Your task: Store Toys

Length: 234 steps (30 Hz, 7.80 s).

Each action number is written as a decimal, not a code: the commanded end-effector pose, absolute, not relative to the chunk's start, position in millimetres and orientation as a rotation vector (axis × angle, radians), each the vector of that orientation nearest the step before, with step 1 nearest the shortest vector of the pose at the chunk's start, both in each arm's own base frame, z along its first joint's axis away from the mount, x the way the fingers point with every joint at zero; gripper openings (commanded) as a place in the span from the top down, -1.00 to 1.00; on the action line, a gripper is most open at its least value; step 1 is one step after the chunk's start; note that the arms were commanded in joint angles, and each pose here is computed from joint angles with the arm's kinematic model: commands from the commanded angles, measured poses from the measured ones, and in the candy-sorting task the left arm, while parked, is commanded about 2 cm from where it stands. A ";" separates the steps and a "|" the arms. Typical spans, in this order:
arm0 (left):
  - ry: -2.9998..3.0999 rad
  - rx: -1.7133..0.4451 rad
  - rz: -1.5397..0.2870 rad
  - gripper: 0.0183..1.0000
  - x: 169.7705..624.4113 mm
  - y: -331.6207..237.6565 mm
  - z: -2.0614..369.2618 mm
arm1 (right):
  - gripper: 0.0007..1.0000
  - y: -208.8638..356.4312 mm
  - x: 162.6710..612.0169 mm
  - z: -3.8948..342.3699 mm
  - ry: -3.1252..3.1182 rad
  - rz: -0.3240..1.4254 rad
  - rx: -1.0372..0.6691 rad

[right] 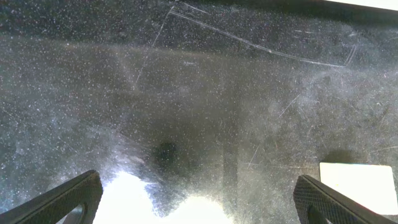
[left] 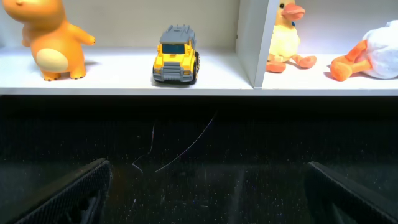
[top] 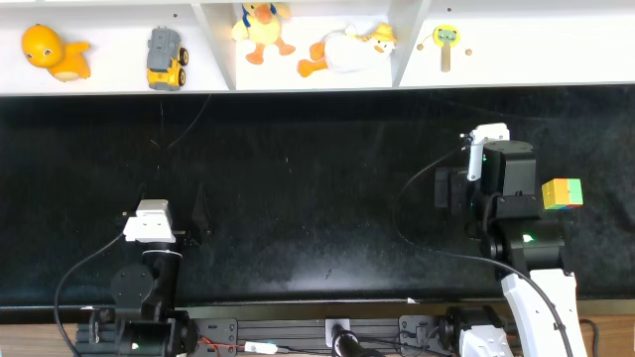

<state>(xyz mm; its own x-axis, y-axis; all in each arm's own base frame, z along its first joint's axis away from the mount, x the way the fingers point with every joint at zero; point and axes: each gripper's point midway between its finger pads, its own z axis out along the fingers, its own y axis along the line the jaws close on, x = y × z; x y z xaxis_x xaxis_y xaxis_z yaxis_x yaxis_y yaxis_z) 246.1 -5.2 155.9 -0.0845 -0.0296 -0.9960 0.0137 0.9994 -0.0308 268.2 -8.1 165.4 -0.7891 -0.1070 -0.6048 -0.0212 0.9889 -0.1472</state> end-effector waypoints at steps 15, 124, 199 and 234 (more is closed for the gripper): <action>1.650 -0.023 -0.059 -0.99 245.7 -6.8 156.1 | -0.99 -29.7 266.1 173.0 2.447 -0.126 0.036; 1.650 -0.023 -0.059 -0.99 245.7 -6.8 156.1 | 0.03 -197.7 364.0 155.9 2.434 -0.147 0.130; 1.650 -0.023 -0.059 -0.99 245.7 -6.8 156.1 | -0.99 -1.4 283.2 137.9 1.813 0.002 -0.046; 1.650 -0.023 -0.059 -0.99 245.7 -6.8 156.1 | -0.99 -12.4 246.5 172.5 1.580 -0.105 -0.032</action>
<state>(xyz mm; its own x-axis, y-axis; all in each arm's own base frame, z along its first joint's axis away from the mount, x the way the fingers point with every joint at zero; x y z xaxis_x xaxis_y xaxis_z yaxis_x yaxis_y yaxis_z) 246.1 -5.1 156.0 -0.0841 -0.0296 -0.9960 0.0134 0.9994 -0.0308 246.3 -12.1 176.5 -0.0102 -0.0868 -0.9962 0.0422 0.9953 -0.0871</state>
